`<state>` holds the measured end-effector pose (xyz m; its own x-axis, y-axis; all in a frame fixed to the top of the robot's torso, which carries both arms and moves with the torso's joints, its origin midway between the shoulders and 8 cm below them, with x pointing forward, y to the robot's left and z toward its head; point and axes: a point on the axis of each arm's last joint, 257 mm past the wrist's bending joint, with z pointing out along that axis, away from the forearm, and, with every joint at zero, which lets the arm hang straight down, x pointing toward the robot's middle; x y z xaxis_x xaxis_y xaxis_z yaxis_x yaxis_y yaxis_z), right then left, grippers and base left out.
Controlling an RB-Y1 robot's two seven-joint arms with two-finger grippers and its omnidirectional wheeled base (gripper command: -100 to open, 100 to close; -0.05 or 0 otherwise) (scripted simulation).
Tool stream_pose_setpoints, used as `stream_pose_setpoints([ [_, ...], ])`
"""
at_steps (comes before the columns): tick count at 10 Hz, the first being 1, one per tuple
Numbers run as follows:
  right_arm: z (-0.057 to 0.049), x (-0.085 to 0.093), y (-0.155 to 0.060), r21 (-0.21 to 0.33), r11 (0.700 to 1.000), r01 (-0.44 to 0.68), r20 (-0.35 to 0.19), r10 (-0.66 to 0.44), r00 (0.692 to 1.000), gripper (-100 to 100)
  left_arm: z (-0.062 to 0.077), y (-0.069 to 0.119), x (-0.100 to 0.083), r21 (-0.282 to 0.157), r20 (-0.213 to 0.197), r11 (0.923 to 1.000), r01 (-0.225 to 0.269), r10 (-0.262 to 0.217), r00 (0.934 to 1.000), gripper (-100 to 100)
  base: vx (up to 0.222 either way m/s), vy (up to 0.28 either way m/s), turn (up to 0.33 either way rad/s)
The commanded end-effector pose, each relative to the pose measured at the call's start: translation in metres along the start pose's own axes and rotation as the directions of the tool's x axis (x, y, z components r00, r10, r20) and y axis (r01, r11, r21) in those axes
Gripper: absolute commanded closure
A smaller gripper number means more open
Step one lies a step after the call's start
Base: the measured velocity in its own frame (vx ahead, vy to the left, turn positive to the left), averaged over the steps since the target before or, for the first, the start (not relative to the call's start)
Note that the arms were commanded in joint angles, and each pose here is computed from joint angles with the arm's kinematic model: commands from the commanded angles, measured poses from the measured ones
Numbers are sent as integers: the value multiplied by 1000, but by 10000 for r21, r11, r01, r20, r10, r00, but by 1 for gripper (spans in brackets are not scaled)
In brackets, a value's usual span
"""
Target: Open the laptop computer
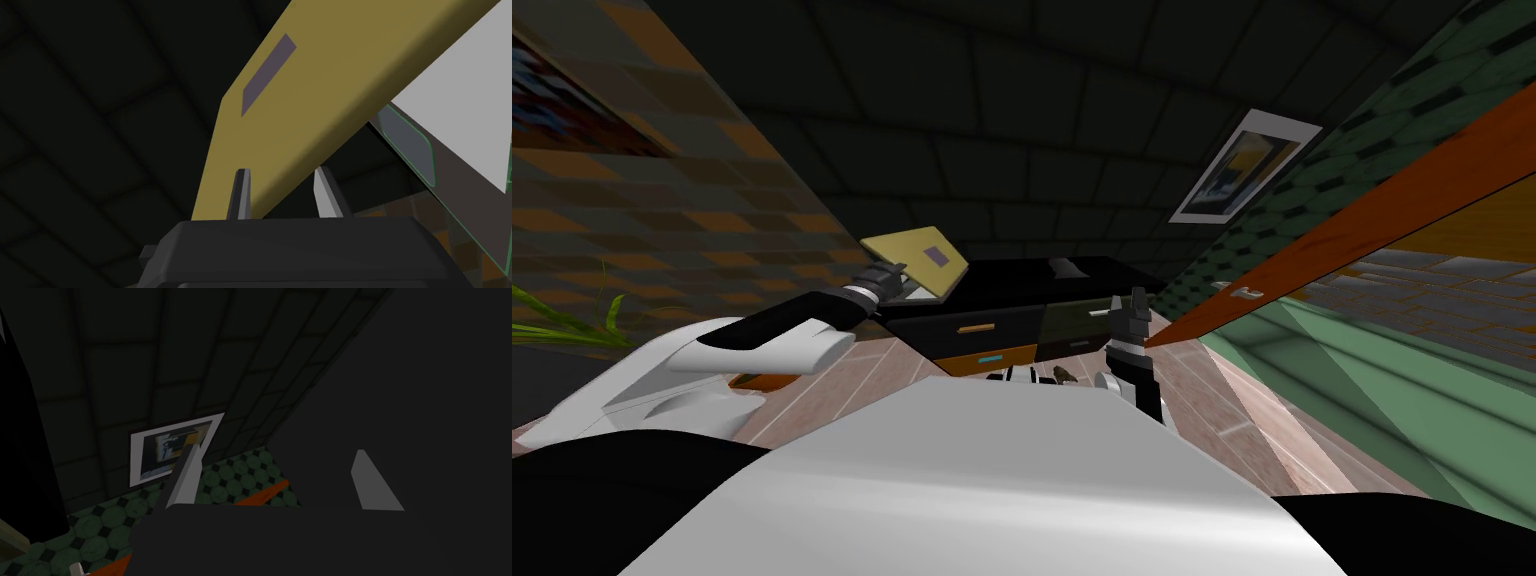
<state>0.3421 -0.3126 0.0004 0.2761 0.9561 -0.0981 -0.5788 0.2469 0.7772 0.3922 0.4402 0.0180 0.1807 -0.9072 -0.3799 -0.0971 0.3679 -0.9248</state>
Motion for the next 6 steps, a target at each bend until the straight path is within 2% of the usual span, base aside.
stream_pose_setpoints([
  [1, 0, 0, 0, 1, 10000, 0, 0, 0, 10000, 0, 5, 8, -1, -2, 16, 9961, 878, -878, 9961, 100, -23, 34, -1],
  [3, 0, 0, 0, 0, 10000, -1, 0, 1, 10000, 0, 11, 15, -2, 25, 21, 9855, 1695, -1695, 9855, 100, -50, 38, -14],
  [4, 0, 0, 0, 0, 10000, -1, 0, 1, 10000, 0, 13, 18, -2, 41, 20, 9777, 2101, -2101, 9777, 100, -45, 28, -4],
  [5, 0, 0, 0, 0, 10000, -1, 0, 1, 10000, 0, 19, 25, -1, 76, 9, 9569, 2905, -2905, 9569, 100, -47, 38, -7],
  [6, 0, 0, 0, 0, 10000, -1, 0, 1, 10000, 0, 21, 28, -1, 94, -1, 9439, 3301, -3301, 9439, 100, -62, 44, -14],
])
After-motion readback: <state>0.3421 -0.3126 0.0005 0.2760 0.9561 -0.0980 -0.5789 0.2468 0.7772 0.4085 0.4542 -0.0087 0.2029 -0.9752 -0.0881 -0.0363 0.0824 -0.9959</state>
